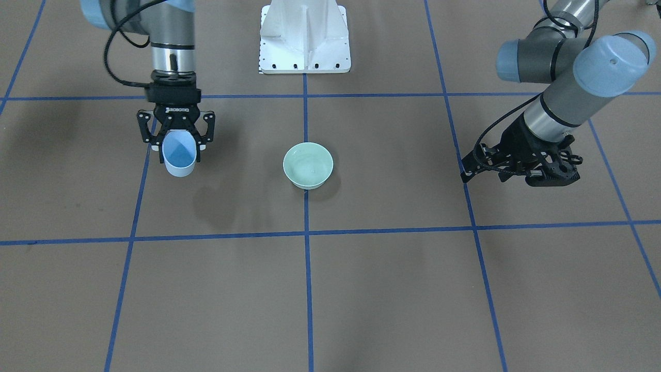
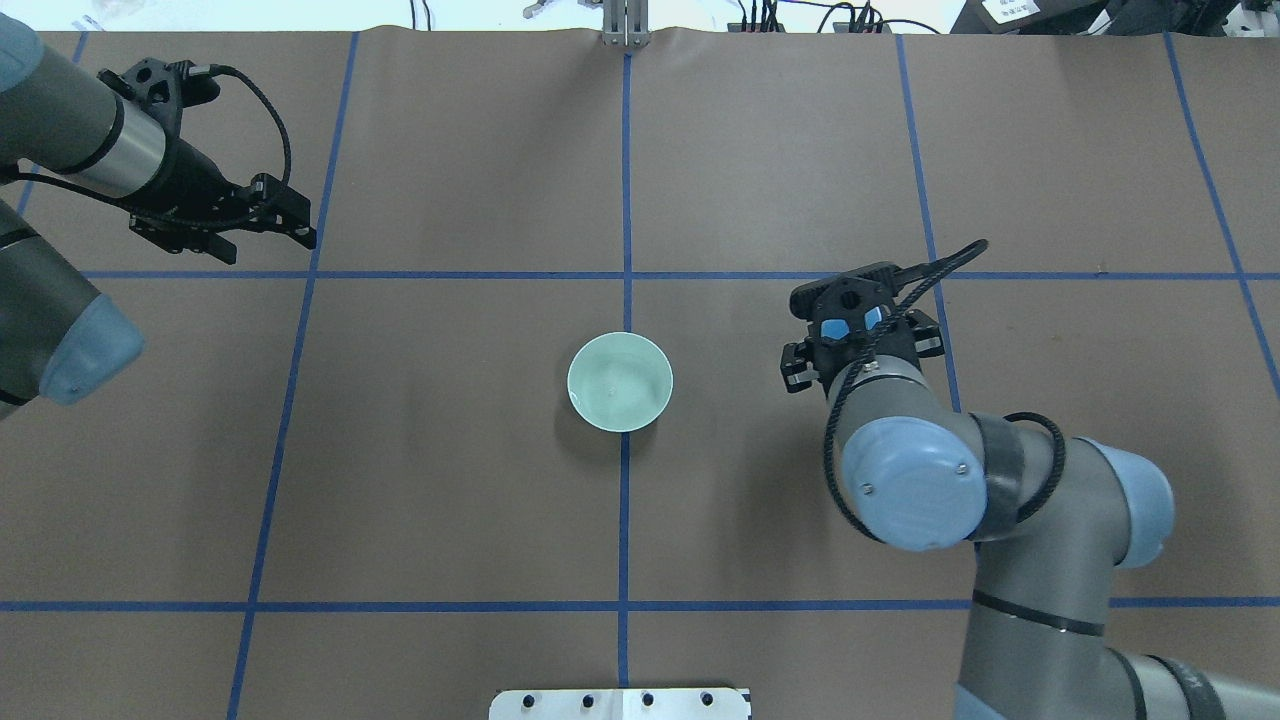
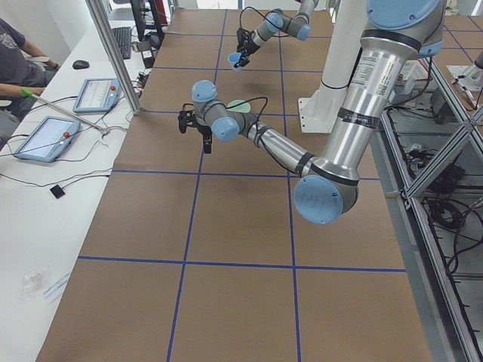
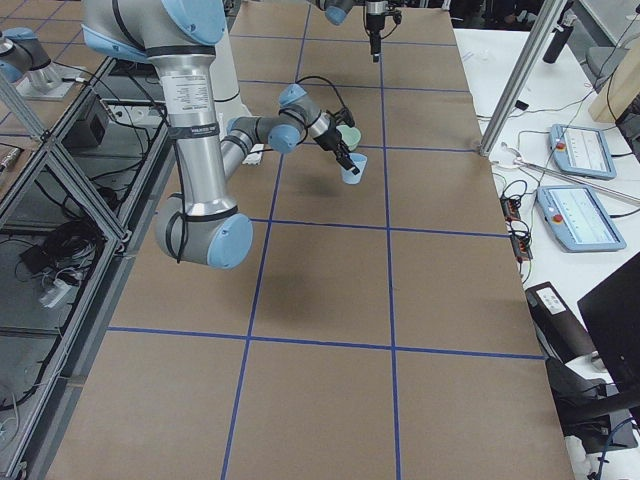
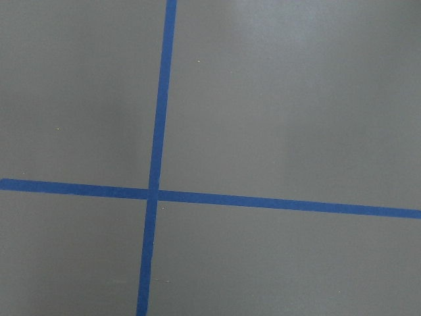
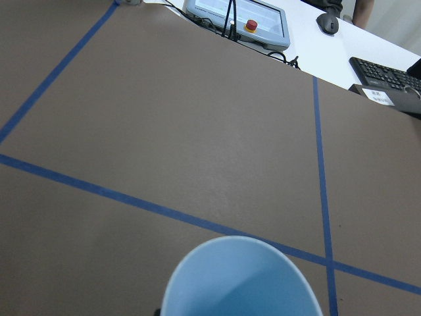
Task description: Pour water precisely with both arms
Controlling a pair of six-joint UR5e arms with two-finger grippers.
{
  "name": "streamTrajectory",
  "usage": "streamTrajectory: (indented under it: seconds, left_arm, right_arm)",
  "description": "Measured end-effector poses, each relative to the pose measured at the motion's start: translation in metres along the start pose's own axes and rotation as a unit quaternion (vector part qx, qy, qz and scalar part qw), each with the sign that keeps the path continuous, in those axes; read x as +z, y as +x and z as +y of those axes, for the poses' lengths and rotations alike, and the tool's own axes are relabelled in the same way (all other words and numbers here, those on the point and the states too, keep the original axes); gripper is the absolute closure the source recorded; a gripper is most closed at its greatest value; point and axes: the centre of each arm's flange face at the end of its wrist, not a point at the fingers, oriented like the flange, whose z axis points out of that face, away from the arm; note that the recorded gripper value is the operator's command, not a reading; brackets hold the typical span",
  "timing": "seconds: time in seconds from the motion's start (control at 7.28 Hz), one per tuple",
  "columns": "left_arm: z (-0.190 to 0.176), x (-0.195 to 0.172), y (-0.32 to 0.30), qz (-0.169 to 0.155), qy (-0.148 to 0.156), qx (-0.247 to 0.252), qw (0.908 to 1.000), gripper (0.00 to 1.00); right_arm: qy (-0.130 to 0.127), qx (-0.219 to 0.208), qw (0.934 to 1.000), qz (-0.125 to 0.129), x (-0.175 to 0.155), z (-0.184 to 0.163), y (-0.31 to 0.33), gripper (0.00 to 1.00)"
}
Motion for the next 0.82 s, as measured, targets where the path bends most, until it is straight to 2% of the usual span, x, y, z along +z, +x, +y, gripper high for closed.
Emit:
streamTrajectory:
  seconds: [0.27,0.41,0.55,0.82]
  left_arm:
    - [0.0,-0.001,0.002,0.001,0.001,0.001,1.0,0.0]
    - [0.001,-0.003,0.003,0.002,0.002,0.001,1.0,0.0]
    - [0.002,-0.005,0.005,0.004,0.003,-0.003,1.0,0.0]
    - [0.005,-0.009,0.009,0.009,0.005,-0.011,0.9999,0.0]
  right_arm:
    - [0.011,0.048,0.9969,-0.061,0.04,0.029,0.109,0.88]
    - [0.007,0.067,0.9939,-0.087,0.057,0.039,0.16,0.88]
    - [0.003,0.08,0.9924,-0.094,0.067,0.043,0.198,0.87]
    - [0.002,0.094,0.9928,-0.074,0.073,0.047,0.246,0.87]
